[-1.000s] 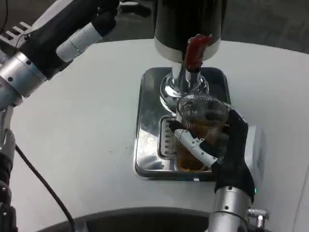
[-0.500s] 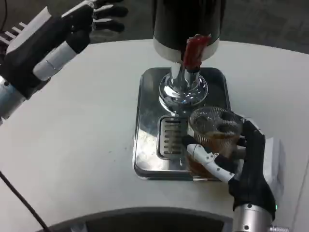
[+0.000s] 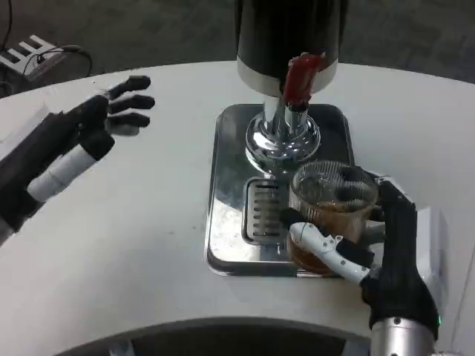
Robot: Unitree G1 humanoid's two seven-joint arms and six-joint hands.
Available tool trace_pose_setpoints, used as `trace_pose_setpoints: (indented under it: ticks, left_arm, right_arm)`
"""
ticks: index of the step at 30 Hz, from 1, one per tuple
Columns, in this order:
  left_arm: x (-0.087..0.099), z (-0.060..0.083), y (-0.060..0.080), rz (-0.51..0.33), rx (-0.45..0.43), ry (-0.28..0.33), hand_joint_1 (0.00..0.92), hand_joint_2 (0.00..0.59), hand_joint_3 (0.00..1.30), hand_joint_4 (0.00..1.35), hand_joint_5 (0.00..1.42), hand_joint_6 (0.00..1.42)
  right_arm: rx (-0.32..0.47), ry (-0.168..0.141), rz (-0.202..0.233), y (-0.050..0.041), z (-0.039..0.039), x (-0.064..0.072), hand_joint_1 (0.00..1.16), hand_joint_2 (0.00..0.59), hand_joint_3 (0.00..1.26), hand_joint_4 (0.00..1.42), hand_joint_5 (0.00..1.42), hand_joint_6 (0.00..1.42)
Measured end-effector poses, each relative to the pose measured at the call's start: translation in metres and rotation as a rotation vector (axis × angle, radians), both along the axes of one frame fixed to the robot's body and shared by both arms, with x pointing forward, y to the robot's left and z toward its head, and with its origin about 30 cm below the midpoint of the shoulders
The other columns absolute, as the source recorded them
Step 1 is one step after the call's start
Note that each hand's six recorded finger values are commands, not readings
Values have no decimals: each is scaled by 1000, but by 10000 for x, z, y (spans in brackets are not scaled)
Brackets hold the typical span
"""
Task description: Grasp the cup under the faucet to collect the drink, then remove the cup.
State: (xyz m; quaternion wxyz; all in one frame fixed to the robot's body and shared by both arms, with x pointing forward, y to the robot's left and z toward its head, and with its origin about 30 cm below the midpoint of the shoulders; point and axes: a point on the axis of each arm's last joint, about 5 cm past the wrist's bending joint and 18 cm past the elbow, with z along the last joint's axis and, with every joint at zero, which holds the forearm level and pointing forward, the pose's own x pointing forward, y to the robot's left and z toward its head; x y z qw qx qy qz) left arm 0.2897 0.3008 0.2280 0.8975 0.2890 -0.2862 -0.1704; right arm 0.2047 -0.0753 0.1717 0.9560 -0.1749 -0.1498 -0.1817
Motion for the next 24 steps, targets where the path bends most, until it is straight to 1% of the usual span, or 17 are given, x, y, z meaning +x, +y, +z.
trace_pose_setpoints:
  ticks: [2, 3, 4, 6, 8, 10, 11, 14, 16, 18, 20, 22, 24]
  left_arm:
    - [-30, -76, 9, 18, 24, 31, 0, 1, 148, 153, 219, 214]
    - [-57, -143, 10, 29, 45, 57, 0, 2, 140, 151, 207, 205]
    - [-64, -164, 7, 30, 56, 67, 0, 6, 138, 144, 196, 200]
    - [-92, -214, -8, 32, 87, 83, 0, 6, 137, 141, 192, 198]
    - [-127, -261, -17, 34, 115, 95, 0, 5, 137, 129, 188, 187]
    - [-161, -303, -19, 37, 123, 102, 0, 5, 137, 128, 185, 185]
    - [-184, -320, -29, 35, 133, 100, 0, 5, 137, 128, 183, 184]
    - [-222, -334, -70, 25, 167, 90, 0, 3, 128, 124, 169, 181]
    - [-266, -344, -100, 16, 190, 77, 0, 2, 126, 112, 158, 178]
    - [-287, -344, -110, 18, 199, 67, 0, 6, 118, 99, 145, 168]
    - [-334, -331, -129, 19, 237, 48, 0, 6, 109, 80, 133, 163]
    - [-371, -334, -141, 15, 253, 40, 0, 6, 104, 65, 119, 161]
    - [-420, -331, -157, 16, 298, 34, 0, 12, 90, 36, 96, 148]
  right_arm:
    - [-7, 2, 6, -8, 10, -21, 959, 149, 892, 1013, 1009, 800]
    - [-14, 0, 17, -11, 22, -44, 960, 149, 892, 1013, 1012, 803]
    - [-15, 0, 21, -8, 26, -48, 961, 149, 892, 1013, 1013, 804]
    - [-15, -2, 41, -13, 45, -79, 962, 149, 892, 1013, 1014, 805]
    - [-17, -7, 48, -23, 65, -100, 964, 145, 892, 1013, 1003, 807]
    - [-14, -15, 53, -34, 91, -115, 965, 143, 893, 1013, 1007, 809]
    - [-16, -21, 59, -40, 108, -126, 967, 144, 893, 1013, 1009, 810]
    - [-14, -19, 75, -50, 126, -157, 971, 144, 893, 1013, 1010, 811]
    - [-17, -7, 103, -61, 124, -204, 975, 144, 893, 1013, 1002, 812]
    - [-20, -4, 121, -58, 130, -224, 976, 144, 893, 1013, 1000, 813]
    - [-31, -9, 126, -66, 143, -240, 977, 144, 893, 1013, 999, 813]
    - [-38, -19, 130, -71, 164, -259, 978, 144, 894, 1013, 999, 813]
    - [-42, -29, 139, -68, 185, -274, 979, 144, 897, 1013, 999, 813]
